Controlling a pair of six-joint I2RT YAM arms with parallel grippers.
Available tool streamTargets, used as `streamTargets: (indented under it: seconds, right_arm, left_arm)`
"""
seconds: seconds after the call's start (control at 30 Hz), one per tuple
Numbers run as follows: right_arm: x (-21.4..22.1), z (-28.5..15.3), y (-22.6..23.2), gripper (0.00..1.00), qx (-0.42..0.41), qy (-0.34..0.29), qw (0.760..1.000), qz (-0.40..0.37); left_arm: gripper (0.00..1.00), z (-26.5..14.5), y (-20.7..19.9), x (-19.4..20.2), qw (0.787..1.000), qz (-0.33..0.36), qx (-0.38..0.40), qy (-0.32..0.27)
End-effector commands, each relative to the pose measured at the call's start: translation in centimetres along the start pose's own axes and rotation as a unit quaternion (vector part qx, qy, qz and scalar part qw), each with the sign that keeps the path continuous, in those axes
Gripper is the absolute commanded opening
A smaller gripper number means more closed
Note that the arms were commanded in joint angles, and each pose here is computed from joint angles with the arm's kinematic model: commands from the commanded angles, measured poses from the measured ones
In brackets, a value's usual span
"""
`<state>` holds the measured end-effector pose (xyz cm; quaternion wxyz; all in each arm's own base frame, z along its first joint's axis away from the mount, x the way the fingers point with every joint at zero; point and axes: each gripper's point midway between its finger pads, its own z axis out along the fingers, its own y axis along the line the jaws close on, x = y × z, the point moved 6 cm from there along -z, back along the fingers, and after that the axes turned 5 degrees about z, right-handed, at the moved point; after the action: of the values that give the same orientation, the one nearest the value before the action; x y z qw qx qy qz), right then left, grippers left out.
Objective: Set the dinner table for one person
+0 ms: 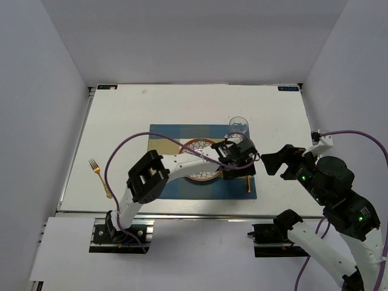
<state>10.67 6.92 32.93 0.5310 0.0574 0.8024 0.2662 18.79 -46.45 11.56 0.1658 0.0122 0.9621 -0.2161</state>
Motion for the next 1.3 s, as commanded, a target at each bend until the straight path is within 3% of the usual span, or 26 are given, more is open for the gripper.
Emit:
streamTargets:
  seconds: [0.0,0.17,0.3,0.33,0.4,0.43,0.5,0.57,0.63,0.67,0.87,1.0,1.27]
  right_arm:
    - [-1.5,-0.8,1.0,0.89,-0.034,-0.036,0.999,-0.004]
    - [-1.1,-0.2,1.1,0.89,-0.041,-0.028,0.999,-0.009]
    - [-0.6,0.5,1.3,0.89,-0.050,-0.015,0.999,-0.012]
    - [-0.5,0.6,1.4,0.89,-0.053,-0.012,0.998,-0.013]
    - [0.0,0.9,1.3,0.89,-0.057,-0.004,0.998,-0.015]
    - [0.1,1.0,1.3,0.89,-0.059,-0.003,0.998,-0.015]
    - [1.0,1.6,1.2,0.89,-0.064,0.008,0.998,-0.016]
    - [1.8,2.0,1.5,0.89,-0.086,0.022,0.996,-0.017]
    - [3.0,3.0,1.5,0.89,-0.102,0.037,0.994,-0.017]
    - [3.8,3.2,1.9,0.89,-0.128,0.055,0.990,-0.017]
    - [7.6,5.9,2.4,0.89,-0.198,0.099,0.975,-0.003]
    - [9.0,7.0,2.5,0.89,-0.227,0.109,0.968,0.000]
    - [11.0,8.3,2.8,0.89,-0.278,0.130,0.952,-0.002]
  left_arm:
    - [0.85,-8.4,-0.2,-5.3,0.994,-0.017,0.006,-0.109]
    - [0.98,-15.1,5.0,-10.1,0.981,-0.061,-0.045,-0.179]
    - [0.98,-18.4,14.9,-14.7,0.965,-0.150,-0.099,-0.193]
    - [0.98,-18.9,20.2,-16.0,0.952,-0.188,-0.144,-0.194]
    - [0.98,-21.8,24.8,-16.4,0.934,-0.233,-0.171,-0.211]
    - [0.98,-22.8,29.2,-16.1,0.916,-0.266,-0.217,-0.207]
    - [0.98,-24.8,32.7,-14.8,0.895,-0.300,-0.254,-0.212]
    - [0.98,-25.0,37.3,-13.2,0.872,-0.343,-0.291,-0.193]
    - [0.98,-24.5,39.5,-12.4,0.872,-0.356,-0.288,-0.174]
    - [0.98,-23.9,41.7,-11.2,0.860,-0.381,-0.302,-0.156]
    - [0.98,-21.7,46.6,-8.0,0.825,-0.442,-0.339,-0.095]
    - [0.98,-21.6,48.8,-6.9,0.805,-0.465,-0.353,-0.100]
    - [0.98,-17.9,51.4,-5.5,0.802,-0.491,-0.332,-0.069]
